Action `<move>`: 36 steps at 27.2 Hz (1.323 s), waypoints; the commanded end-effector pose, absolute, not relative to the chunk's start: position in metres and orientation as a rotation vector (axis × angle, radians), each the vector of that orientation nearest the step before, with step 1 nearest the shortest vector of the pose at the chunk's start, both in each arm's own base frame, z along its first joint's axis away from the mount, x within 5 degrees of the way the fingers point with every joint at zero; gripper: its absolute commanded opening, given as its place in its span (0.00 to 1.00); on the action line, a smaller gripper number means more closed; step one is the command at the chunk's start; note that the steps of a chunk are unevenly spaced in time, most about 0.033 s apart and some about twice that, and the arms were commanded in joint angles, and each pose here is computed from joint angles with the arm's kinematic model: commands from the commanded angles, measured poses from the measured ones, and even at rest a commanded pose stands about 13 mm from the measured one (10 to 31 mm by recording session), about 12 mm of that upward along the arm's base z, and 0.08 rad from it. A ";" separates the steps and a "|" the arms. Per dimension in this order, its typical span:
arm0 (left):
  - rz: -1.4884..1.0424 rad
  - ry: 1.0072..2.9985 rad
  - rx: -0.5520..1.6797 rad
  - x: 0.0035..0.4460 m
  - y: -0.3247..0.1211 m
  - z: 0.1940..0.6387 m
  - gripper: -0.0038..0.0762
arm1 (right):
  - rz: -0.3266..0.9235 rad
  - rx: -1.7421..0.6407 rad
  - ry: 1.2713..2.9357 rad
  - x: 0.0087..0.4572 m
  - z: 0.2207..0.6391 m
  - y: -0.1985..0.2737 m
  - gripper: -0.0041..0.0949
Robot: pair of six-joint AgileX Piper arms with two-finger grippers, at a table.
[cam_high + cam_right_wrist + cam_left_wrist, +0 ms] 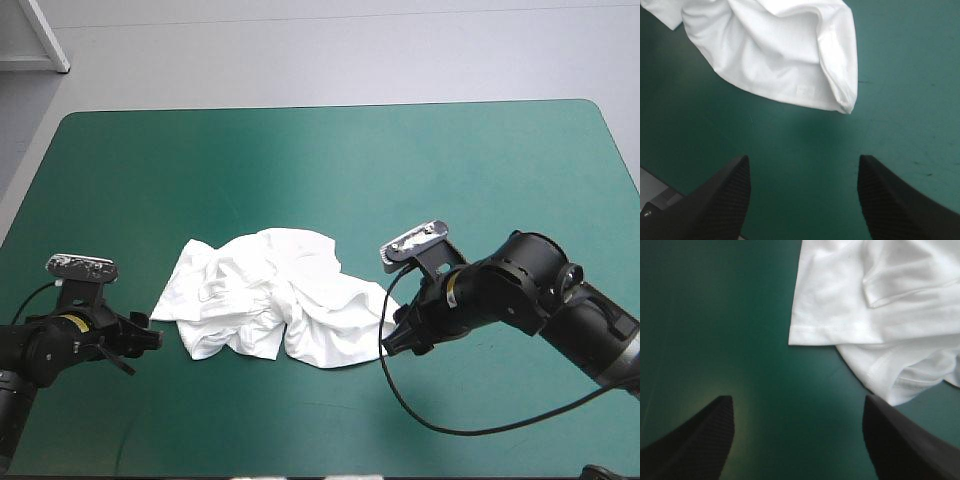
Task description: Fold the cloth
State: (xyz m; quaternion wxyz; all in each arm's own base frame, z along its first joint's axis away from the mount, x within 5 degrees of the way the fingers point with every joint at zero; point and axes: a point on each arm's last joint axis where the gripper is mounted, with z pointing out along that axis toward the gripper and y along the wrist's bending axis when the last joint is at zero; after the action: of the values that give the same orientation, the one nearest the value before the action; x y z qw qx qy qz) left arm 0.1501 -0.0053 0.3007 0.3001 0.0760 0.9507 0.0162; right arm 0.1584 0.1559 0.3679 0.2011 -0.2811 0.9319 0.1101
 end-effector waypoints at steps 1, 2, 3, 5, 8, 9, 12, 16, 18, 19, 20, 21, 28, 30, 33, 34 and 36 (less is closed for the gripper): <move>0.012 2.471 0.160 0.171 -0.008 0.287 0.70 | 0.367 -0.750 2.537 0.149 0.378 0.148 0.63; 0.007 2.483 0.158 0.178 -0.008 0.280 0.70 | 0.379 -0.747 2.530 0.147 0.380 0.147 0.63; 0.007 2.500 0.158 0.188 -0.008 0.273 0.70 | 0.387 -0.745 2.523 0.145 0.382 0.145 0.63; 0.013 2.521 0.163 0.207 -0.009 0.258 0.70 | 0.405 -0.740 2.511 0.141 0.385 0.143 0.63; 0.011 2.595 0.167 0.227 -0.010 0.234 0.70 | 0.424 -0.734 2.488 0.136 0.390 0.138 0.63; 0.011 2.608 0.168 0.232 -0.010 0.228 0.70 | 0.434 -0.732 2.483 0.135 0.392 0.137 0.63; 0.009 2.629 0.167 0.242 -0.010 0.214 0.70 | 0.458 -0.730 2.481 0.131 0.393 0.136 0.63; -0.017 2.624 0.136 0.250 -0.012 0.206 0.70 | 0.459 -0.745 2.508 0.129 0.384 0.135 0.63; -0.027 2.618 0.127 0.251 -0.012 0.205 0.70 | 0.442 -0.761 2.532 0.129 0.375 0.135 0.63; -0.027 2.615 0.127 0.251 -0.012 0.205 0.69 | 0.433 -0.767 2.547 0.129 0.371 0.135 0.63; -0.028 2.615 0.126 0.251 -0.012 0.205 0.67 | 0.419 -0.772 2.561 0.129 0.366 0.135 0.63; -0.031 2.615 0.123 0.251 -0.013 0.205 0.64 | 0.412 -0.777 2.572 0.128 0.362 0.134 0.63; -0.056 2.610 0.125 0.252 -0.014 0.204 0.15 | 0.380 -0.800 2.610 0.129 0.338 0.134 0.63; -0.050 2.607 0.143 0.252 -0.014 0.204 0.08 | 0.376 -0.801 2.615 0.128 0.337 0.134 0.63; -0.042 2.595 0.151 0.253 -0.014 0.206 0.08 | 0.379 -0.794 2.589 0.130 0.338 0.135 0.63; -0.040 2.593 0.157 0.254 -0.014 0.209 0.08 | 0.370 -0.792 2.570 0.132 0.338 0.135 0.63; -0.040 2.594 0.165 0.255 -0.014 0.217 0.08 | 0.347 -0.793 2.548 0.137 0.337 0.137 0.63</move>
State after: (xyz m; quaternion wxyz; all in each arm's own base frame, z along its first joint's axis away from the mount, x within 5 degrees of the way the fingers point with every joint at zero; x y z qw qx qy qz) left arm 0.2511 -0.0139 0.2007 0.2484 0.0572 0.9668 -0.0161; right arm 0.1315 0.1350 0.3277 0.1767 -0.2808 0.9355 0.1212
